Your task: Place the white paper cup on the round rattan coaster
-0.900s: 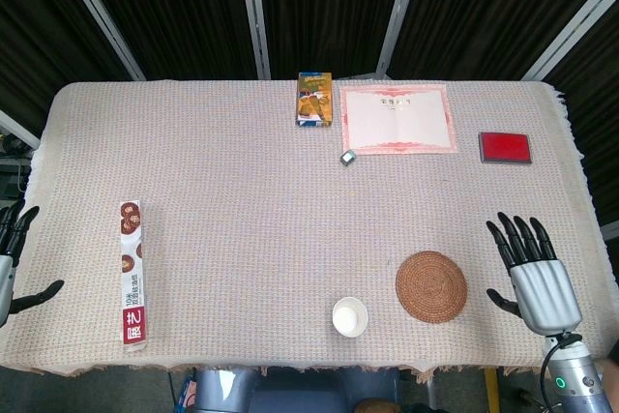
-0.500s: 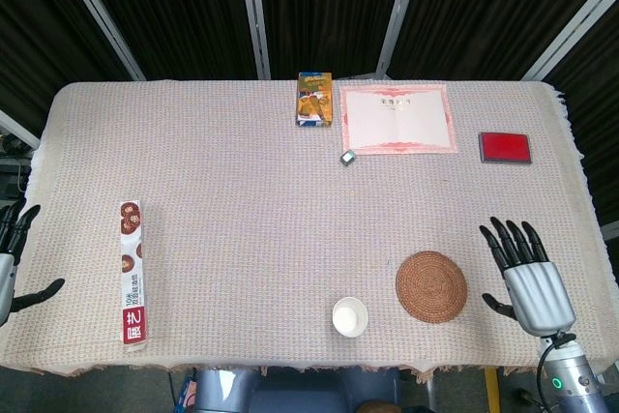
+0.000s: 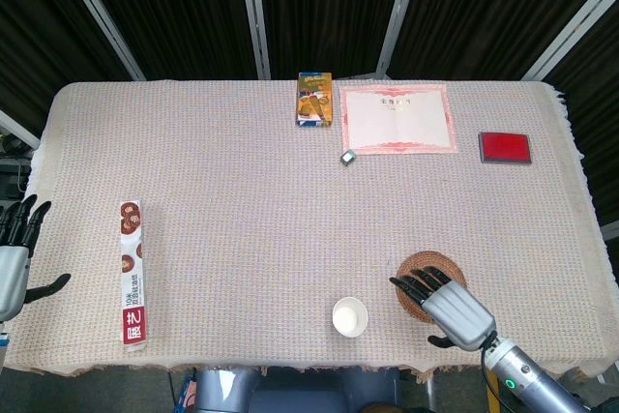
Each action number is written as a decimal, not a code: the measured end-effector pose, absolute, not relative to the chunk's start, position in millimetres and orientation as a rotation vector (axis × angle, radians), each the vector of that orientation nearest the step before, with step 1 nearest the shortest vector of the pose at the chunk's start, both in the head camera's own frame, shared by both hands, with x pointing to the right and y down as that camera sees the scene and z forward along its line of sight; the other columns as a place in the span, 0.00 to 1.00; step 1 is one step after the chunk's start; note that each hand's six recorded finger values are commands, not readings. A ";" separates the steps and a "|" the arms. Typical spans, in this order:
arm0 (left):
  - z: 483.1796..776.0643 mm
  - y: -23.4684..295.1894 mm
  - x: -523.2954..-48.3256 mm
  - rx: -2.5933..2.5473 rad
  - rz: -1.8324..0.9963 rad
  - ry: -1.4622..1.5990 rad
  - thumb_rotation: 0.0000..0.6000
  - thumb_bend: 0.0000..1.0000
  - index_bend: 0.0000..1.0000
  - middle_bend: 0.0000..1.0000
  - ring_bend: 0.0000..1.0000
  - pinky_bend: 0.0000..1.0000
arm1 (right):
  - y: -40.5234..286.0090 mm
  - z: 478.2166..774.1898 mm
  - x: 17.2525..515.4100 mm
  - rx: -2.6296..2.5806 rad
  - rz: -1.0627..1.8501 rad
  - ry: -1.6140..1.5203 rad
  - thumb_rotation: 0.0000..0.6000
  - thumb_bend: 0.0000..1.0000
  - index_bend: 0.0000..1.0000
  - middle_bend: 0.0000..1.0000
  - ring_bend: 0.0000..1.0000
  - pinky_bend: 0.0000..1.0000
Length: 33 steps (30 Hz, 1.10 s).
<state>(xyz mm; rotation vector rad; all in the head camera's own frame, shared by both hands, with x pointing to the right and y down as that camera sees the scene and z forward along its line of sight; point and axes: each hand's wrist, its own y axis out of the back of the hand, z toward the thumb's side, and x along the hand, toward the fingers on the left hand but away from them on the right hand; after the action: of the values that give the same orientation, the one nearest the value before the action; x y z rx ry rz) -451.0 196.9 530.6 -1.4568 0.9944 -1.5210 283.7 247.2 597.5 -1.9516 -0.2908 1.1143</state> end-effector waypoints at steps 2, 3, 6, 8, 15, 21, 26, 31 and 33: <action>532.5 196.3 -452.0 -1.452 -1.531 0.993 1.00 0.00 0.00 0.00 0.00 0.00 | 249.5 602.3 273.3 -1.942 1.095 -0.244 1.00 0.01 0.05 0.16 0.15 0.20; 533.3 196.0 -452.7 -1.450 -1.536 0.993 1.00 0.00 0.00 0.00 0.00 0.00 | 251.0 605.6 266.1 -1.932 1.081 -0.217 1.00 0.02 0.05 0.16 0.15 0.20; 534.8 194.5 -454.4 -1.444 -1.547 0.996 1.00 0.00 0.00 0.00 0.00 0.00 | 254.2 615.0 246.9 -1.907 1.048 -0.162 1.00 0.04 0.05 0.16 0.16 0.22; 534.3 194.3 -454.4 -1.443 -1.545 0.997 1.00 0.00 0.00 0.00 0.00 0.00 | 255.2 621.3 235.4 -1.898 1.034 -0.143 1.00 0.05 0.06 0.17 0.16 0.23; 535.1 193.9 -456.1 -1.444 -1.551 0.999 1.00 0.00 0.00 0.00 0.00 0.00 | 257.9 633.6 208.7 -1.907 1.007 -0.134 1.00 0.05 0.05 0.17 0.16 0.25; 535.7 194.0 -455.2 -1.448 -1.551 0.995 1.00 0.00 0.00 0.00 0.00 0.00 | 258.9 633.9 191.9 -1.911 0.975 -0.132 1.00 0.06 0.05 0.18 0.17 0.26; 536.1 194.0 -455.4 -1.447 -1.554 0.993 1.00 0.00 0.00 0.00 0.00 0.00 | 261.8 635.0 178.4 -1.917 0.952 -0.120 1.00 0.11 0.08 0.23 0.23 0.32; 535.9 193.7 -455.9 -1.447 -1.554 0.995 1.00 0.00 0.00 0.00 0.00 0.00 | 265.4 639.2 167.2 -1.917 0.942 -0.105 1.00 0.18 0.19 0.38 0.35 0.39; 535.8 193.3 -456.2 -1.447 -1.555 0.997 1.00 0.00 0.00 0.00 0.00 0.00 | 266.1 640.7 165.6 -1.914 0.943 -0.101 1.00 0.20 0.21 0.40 0.36 0.39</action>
<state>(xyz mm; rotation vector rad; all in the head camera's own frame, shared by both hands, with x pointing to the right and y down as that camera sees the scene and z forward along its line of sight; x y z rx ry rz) -456.2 193.3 535.8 -1.4474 0.9969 -1.5547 165.6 266.1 640.7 -1.9137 -0.1006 0.9434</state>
